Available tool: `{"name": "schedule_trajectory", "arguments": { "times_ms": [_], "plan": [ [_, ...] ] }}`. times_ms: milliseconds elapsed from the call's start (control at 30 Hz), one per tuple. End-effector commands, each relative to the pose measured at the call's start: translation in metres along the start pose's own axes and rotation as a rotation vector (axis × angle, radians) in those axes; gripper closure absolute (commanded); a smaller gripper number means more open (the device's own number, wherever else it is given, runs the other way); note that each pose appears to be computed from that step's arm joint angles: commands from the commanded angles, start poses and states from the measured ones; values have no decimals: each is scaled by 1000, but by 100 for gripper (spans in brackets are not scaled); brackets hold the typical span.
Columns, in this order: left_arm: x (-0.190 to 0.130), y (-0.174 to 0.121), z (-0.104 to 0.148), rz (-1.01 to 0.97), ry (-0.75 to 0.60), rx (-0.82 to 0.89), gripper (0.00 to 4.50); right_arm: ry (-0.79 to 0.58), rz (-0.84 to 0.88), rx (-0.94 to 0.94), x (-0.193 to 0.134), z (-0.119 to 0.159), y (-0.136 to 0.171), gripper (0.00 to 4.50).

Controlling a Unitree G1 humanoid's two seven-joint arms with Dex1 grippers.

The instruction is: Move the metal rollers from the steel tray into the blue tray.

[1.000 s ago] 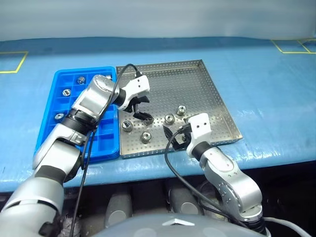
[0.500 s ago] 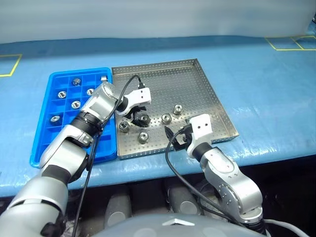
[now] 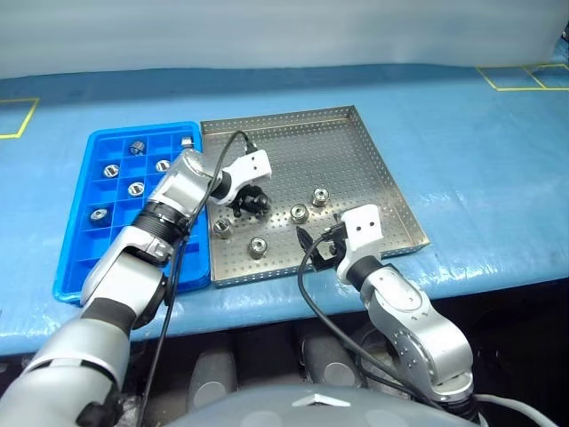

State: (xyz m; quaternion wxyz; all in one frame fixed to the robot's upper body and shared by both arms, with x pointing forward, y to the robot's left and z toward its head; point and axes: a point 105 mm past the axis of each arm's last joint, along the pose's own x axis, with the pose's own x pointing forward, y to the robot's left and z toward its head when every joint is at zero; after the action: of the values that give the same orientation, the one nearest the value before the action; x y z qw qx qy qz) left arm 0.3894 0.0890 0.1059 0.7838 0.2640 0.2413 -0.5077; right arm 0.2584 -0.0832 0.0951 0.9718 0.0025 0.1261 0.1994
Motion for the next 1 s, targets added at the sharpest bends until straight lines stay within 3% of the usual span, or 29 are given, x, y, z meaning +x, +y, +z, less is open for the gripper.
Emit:
{"name": "schedule_trajectory", "arguments": {
  "times_ms": [33,233,400,667,1000],
  "plan": [
    [-44,31,30,235,-165,-17,279,-63,11,-12,-3,15,2,0],
    [-114,56,11,668,-220,-112,279,-55,96,-39,8,16,17,0],
    [-144,43,-26,865,-185,-179,279,-70,191,-150,22,20,35,0],
    [-153,-6,-72,927,-87,-298,279,-149,439,-186,33,25,79,0],
    [-138,-36,-104,938,1,-427,279,-161,493,-185,33,25,87,0]
  ]
}}
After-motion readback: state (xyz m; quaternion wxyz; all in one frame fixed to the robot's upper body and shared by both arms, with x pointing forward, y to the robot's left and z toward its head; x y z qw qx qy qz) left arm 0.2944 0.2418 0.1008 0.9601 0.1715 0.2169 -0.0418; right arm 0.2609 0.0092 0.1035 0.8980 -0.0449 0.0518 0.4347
